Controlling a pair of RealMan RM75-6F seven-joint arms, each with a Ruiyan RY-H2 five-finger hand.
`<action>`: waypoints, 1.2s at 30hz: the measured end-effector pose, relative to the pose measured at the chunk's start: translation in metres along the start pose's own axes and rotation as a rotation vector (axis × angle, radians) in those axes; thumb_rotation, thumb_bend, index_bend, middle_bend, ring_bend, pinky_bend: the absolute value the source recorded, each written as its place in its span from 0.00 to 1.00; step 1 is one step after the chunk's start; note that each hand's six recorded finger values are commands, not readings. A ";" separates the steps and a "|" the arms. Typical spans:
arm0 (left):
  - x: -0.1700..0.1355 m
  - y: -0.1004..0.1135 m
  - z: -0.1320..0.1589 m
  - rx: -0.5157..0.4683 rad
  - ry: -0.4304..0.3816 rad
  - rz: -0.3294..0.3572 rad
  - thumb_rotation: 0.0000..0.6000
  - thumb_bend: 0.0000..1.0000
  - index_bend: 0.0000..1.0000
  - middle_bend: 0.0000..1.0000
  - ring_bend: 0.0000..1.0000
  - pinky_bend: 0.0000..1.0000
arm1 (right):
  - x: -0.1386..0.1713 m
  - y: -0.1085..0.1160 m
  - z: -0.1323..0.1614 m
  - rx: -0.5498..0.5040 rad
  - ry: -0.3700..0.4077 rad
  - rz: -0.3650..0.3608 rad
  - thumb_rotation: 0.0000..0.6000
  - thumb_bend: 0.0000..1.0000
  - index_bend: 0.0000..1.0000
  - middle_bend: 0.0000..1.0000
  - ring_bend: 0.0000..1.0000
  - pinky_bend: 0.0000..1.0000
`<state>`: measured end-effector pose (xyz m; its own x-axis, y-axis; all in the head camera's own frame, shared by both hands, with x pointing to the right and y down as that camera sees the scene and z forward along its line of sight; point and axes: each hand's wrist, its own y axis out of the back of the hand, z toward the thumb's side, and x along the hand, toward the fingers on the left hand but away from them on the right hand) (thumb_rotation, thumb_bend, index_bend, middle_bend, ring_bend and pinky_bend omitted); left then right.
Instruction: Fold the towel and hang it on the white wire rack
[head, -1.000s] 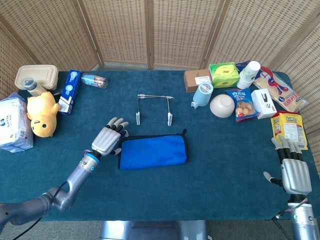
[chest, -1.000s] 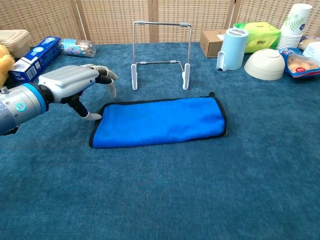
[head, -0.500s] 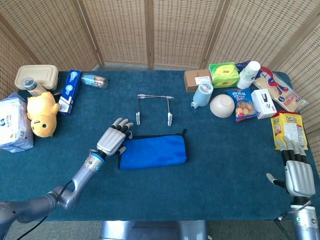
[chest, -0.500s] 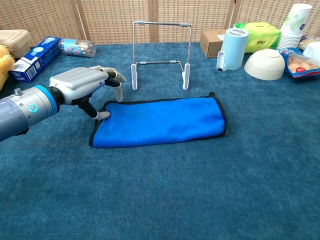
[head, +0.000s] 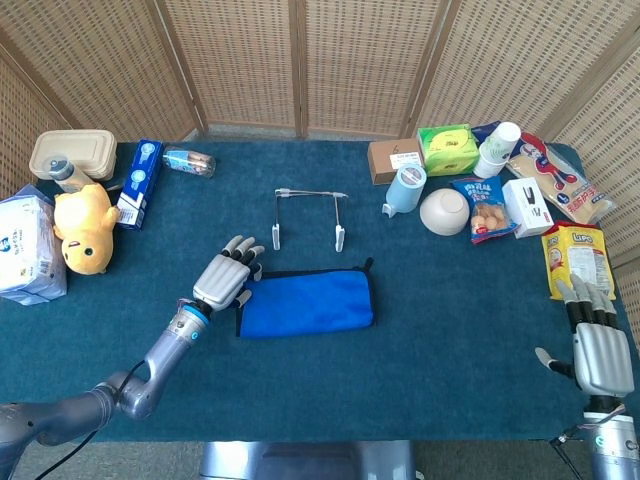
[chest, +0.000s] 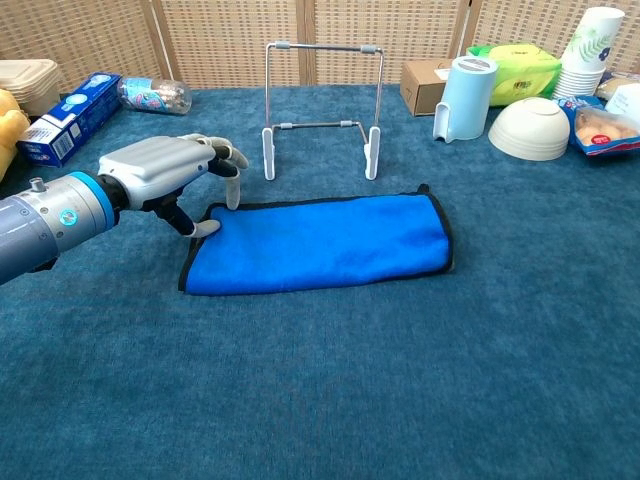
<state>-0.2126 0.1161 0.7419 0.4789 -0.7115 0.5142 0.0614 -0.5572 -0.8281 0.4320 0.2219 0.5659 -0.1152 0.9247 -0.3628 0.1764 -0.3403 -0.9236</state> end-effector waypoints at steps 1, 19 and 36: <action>0.000 0.000 0.000 0.001 0.000 0.000 1.00 0.49 0.47 0.18 0.00 0.00 | 0.000 0.000 0.000 0.000 -0.001 -0.001 1.00 0.12 0.00 0.02 0.00 0.00; 0.003 0.006 -0.003 0.012 0.002 0.019 1.00 0.50 0.58 0.20 0.00 0.00 | 0.002 0.004 -0.003 -0.008 -0.010 -0.014 1.00 0.11 0.00 0.02 0.00 0.00; 0.013 0.004 -0.005 0.041 0.016 -0.002 1.00 0.49 0.51 0.17 0.00 0.00 | 0.005 0.004 -0.008 -0.009 -0.025 -0.016 1.00 0.11 0.00 0.02 0.00 0.00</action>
<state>-0.2103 0.1028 0.7466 0.4651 -0.7174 0.5187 0.0981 -0.5406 -0.8355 0.4399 0.2268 0.5609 -0.1426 0.9253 -0.3515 0.1828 -0.3244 -0.9281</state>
